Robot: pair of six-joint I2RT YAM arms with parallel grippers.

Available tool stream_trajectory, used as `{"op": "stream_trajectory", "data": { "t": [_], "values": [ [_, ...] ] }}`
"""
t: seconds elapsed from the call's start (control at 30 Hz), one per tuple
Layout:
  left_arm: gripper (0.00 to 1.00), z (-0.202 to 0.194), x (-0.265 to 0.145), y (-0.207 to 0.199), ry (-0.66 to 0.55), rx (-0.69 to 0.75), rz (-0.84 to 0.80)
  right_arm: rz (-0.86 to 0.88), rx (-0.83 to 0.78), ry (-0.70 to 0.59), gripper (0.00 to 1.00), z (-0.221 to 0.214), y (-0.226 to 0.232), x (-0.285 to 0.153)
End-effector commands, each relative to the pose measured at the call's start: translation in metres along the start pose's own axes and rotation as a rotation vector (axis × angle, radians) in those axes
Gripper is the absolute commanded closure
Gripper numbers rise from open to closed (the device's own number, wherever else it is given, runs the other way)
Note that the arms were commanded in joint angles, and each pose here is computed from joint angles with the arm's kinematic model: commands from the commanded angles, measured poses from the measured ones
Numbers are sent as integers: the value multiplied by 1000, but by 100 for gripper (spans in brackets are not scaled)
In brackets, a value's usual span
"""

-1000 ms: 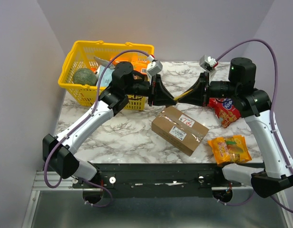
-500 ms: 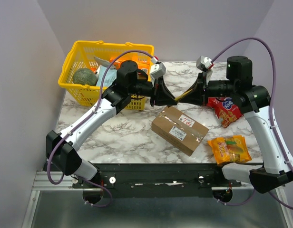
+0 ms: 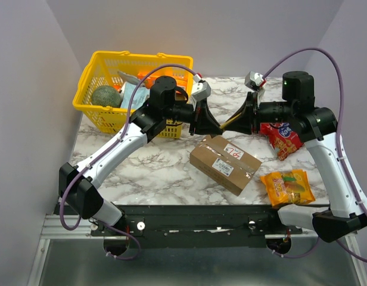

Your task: Unpack the express box

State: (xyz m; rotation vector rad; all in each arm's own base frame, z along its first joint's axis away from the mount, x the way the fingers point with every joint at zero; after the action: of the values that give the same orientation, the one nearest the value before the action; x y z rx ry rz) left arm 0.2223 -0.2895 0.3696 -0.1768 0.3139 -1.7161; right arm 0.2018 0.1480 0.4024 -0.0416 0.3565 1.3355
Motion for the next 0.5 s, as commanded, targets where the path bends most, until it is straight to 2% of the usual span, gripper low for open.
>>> {"op": "stream_trajectory", "data": {
  "t": [0.0, 0.17, 0.27, 0.37, 0.4, 0.47],
  "values": [
    [100, -2, 1, 4, -21, -37, 30, 8, 0, -23, 68, 3, 4, 0],
    [100, -1, 0, 4, -30, -41, 39, 10, 8, -23, 66, 3, 3, 1],
    [100, 0, -1, 6, -34, -51, 50, 12, 16, -15, 71, 0, 3, 2],
    [100, 1, -4, 8, -40, -46, 64, 34, 21, -1, 89, -5, 4, 3],
    [100, 4, -4, 9, -45, -35, 70, 36, 14, 6, 99, -8, 4, 3],
    [100, 3, -7, 13, -32, -11, 101, 31, 24, 28, 100, -13, 4, 2]
  ]
}}
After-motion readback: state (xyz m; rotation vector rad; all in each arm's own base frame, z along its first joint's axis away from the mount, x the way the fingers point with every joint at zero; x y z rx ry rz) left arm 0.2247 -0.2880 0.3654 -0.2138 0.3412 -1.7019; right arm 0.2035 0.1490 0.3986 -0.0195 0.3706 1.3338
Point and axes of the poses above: each gripper's point midway between its finger pads, its own x axis out along the fingers, its own y axis along the line the jaws close on, z = x × y, the point moved 8 cm from there along -x, back along the fingers, and after that the axes turned 1 degree about -x, right-handed, at the moved point
